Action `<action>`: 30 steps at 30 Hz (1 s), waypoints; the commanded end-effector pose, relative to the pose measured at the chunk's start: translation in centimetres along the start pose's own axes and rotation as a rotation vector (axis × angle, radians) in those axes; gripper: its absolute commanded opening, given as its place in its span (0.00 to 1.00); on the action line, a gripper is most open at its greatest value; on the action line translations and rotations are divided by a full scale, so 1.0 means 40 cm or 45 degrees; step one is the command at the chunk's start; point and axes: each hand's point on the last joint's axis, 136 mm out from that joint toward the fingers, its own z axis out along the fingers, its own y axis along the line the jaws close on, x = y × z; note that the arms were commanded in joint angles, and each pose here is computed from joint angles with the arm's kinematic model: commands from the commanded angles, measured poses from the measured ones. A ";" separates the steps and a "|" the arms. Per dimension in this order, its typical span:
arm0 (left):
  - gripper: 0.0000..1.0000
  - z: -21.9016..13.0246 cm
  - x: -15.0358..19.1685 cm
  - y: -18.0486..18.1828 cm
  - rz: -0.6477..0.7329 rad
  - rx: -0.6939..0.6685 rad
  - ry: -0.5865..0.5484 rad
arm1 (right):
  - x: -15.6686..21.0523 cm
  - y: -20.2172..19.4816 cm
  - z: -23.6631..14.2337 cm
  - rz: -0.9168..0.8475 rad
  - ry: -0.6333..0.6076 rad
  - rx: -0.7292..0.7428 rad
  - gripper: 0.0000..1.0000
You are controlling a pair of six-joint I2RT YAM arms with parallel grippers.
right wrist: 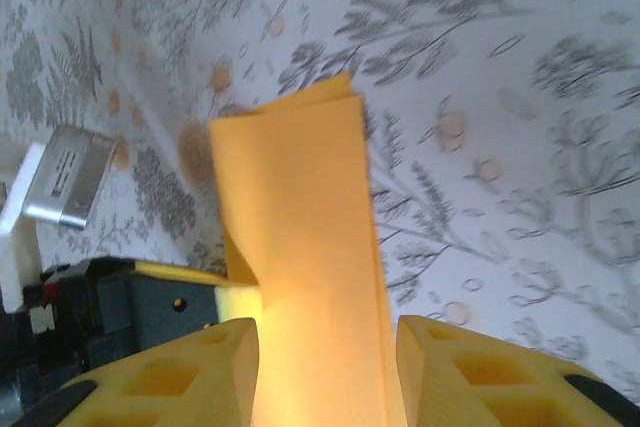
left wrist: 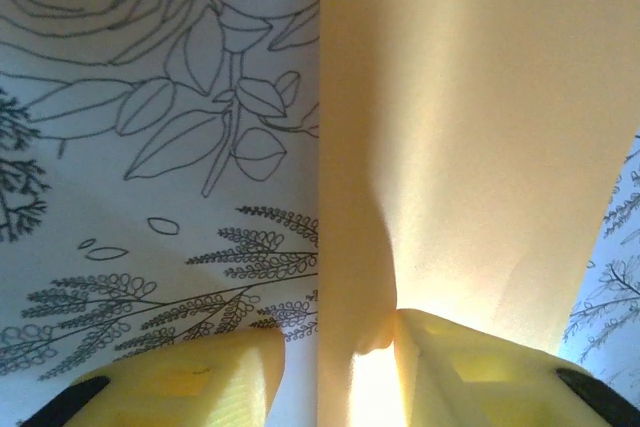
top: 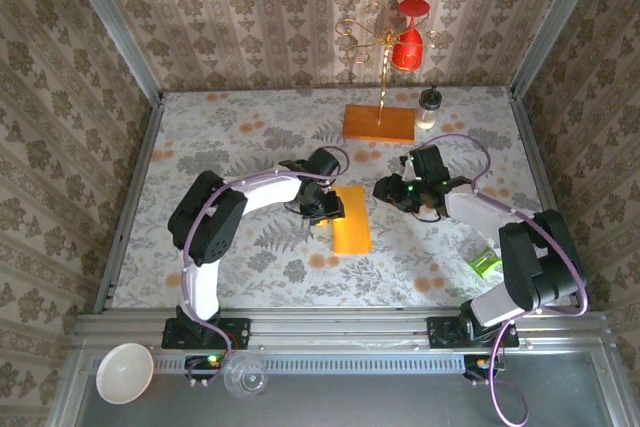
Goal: Fold a paper plane with a square sheet of paper (pick it up from the middle)
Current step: Fold the square sheet of paper in half at the center of the table.
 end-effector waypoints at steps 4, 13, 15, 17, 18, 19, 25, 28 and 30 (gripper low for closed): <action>0.39 0.189 0.101 0.177 -0.135 -0.303 0.115 | 0.047 -0.059 0.025 -0.025 0.142 0.061 0.41; 0.37 0.179 0.081 0.147 -0.298 -0.232 0.052 | 0.096 -0.044 0.074 -0.046 0.325 -0.006 0.38; 0.37 0.179 0.076 0.135 -0.318 -0.200 0.045 | 0.104 -0.037 0.077 -0.066 0.335 -0.016 0.39; 0.38 0.177 0.074 0.130 -0.331 -0.188 0.035 | 0.112 -0.037 0.082 -0.080 0.354 -0.015 0.40; 0.39 0.177 0.072 0.131 -0.336 -0.184 0.030 | 0.115 -0.035 0.084 -0.085 0.362 -0.014 0.40; 0.40 0.177 0.071 0.127 -0.337 -0.171 0.028 | 0.121 -0.034 0.088 -0.091 0.375 -0.017 0.40; 0.41 0.175 0.065 0.136 -0.389 -0.166 0.014 | 0.140 -0.033 0.108 -0.100 0.420 -0.010 0.40; 0.41 0.179 0.066 0.144 -0.422 -0.169 0.016 | 0.141 -0.032 0.112 -0.100 0.427 -0.012 0.40; 0.41 0.182 0.067 0.145 -0.437 -0.168 0.021 | 0.139 -0.028 0.113 -0.099 0.426 -0.020 0.40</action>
